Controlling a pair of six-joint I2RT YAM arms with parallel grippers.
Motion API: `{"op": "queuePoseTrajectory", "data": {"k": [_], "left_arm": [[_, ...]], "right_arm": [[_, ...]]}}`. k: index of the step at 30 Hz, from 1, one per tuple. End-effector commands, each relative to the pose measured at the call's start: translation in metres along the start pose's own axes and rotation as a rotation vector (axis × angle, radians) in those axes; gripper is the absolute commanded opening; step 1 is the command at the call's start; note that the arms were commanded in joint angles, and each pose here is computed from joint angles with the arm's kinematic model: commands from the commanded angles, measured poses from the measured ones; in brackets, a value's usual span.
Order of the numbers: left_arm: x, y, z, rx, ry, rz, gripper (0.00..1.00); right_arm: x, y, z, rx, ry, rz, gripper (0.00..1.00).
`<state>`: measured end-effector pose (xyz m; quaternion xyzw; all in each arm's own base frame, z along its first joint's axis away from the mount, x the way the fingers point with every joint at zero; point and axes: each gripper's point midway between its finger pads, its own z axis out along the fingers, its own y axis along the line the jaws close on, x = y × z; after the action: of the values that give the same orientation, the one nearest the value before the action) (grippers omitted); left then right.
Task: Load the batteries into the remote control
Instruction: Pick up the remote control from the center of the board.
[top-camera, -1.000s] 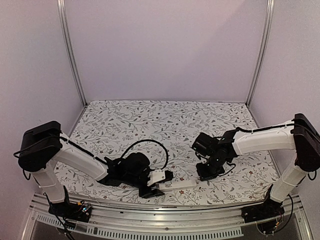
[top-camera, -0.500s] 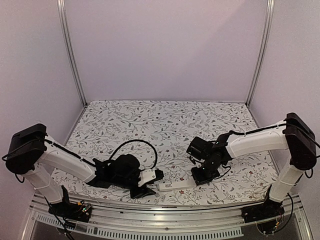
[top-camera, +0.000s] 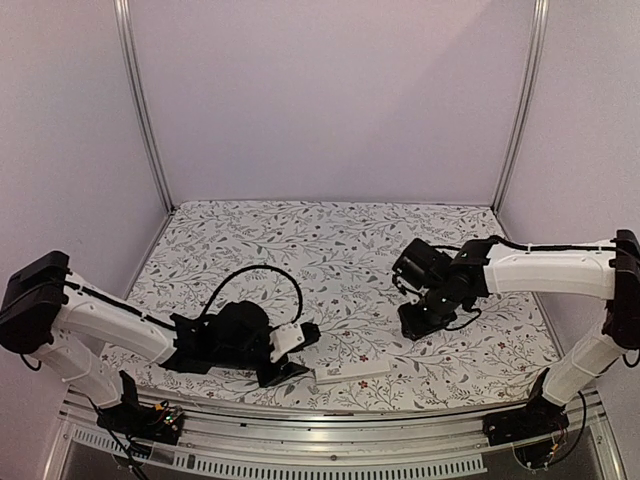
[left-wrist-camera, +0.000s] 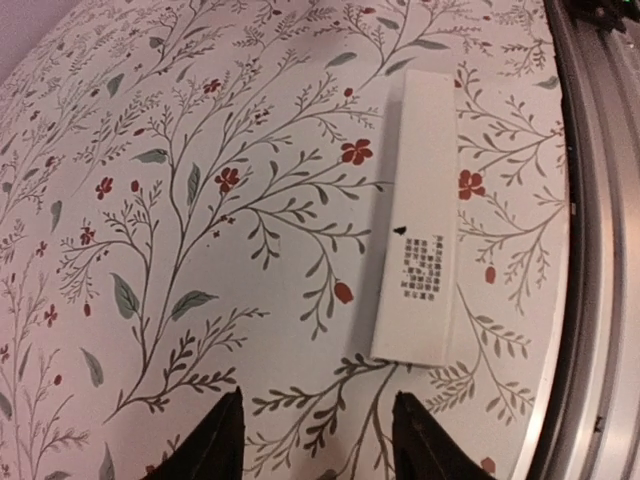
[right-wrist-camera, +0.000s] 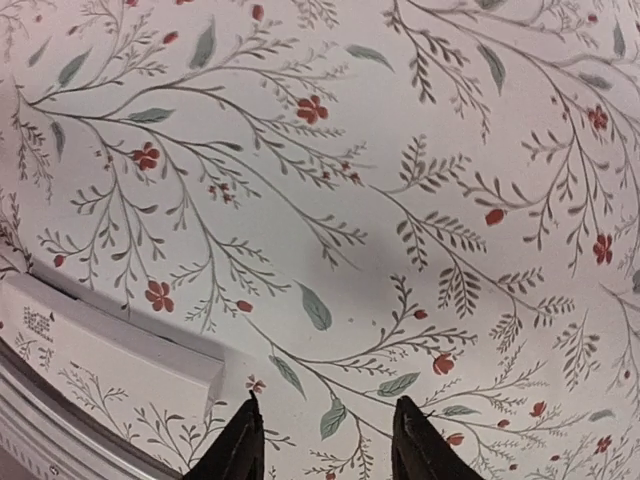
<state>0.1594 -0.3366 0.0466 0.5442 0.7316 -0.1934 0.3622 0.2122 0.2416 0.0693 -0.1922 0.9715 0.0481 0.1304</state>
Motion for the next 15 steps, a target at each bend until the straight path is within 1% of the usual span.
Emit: {"op": "queuePoseTrajectory", "data": {"k": [1,2,3,4,5,8,9,11,13,15], "left_arm": [[-0.016,0.053,-0.023,-0.251,-0.081,-0.122,0.57],[-0.018,0.063,-0.03,-0.294,-0.103,-0.151,0.61],[-0.019,0.074,-0.037,-0.334,-0.131,-0.202,0.67],[-0.018,0.084,-0.044,-0.375,-0.156,-0.241,0.73],[-0.016,0.093,-0.052,-0.416,-0.185,-0.283,0.79],[-0.014,0.111,-0.07,-0.497,-0.242,-0.375,0.89],[-0.015,0.114,-0.074,-0.506,-0.256,-0.394,0.9],[-0.017,0.116,-0.079,-0.509,-0.28,-0.416,0.91],[-0.017,0.117,-0.083,-0.514,-0.291,-0.423,0.91],[-0.015,0.118,-0.086,-0.526,-0.3,-0.429,0.91]], "right_arm": [[-0.055,0.05,-0.056,-0.175,-0.275,-0.318,0.51],[-0.056,0.07,-0.068,-0.255,-0.337,-0.409,0.56],[-0.054,0.09,-0.075,-0.311,-0.396,-0.546,0.6],[-0.048,0.109,-0.084,-0.365,-0.465,-0.707,0.62],[-0.04,0.125,-0.091,-0.43,-0.519,-0.813,0.64],[-0.006,0.161,-0.099,-0.605,-0.646,-1.17,0.68],[0.002,0.169,-0.099,-0.646,-0.669,-1.241,0.69],[0.003,0.177,-0.093,-0.645,-0.706,-1.341,0.71],[-0.004,0.179,-0.076,-0.607,-0.653,-1.36,0.71],[-0.007,0.181,-0.055,-0.572,-0.565,-1.374,0.73]]}}
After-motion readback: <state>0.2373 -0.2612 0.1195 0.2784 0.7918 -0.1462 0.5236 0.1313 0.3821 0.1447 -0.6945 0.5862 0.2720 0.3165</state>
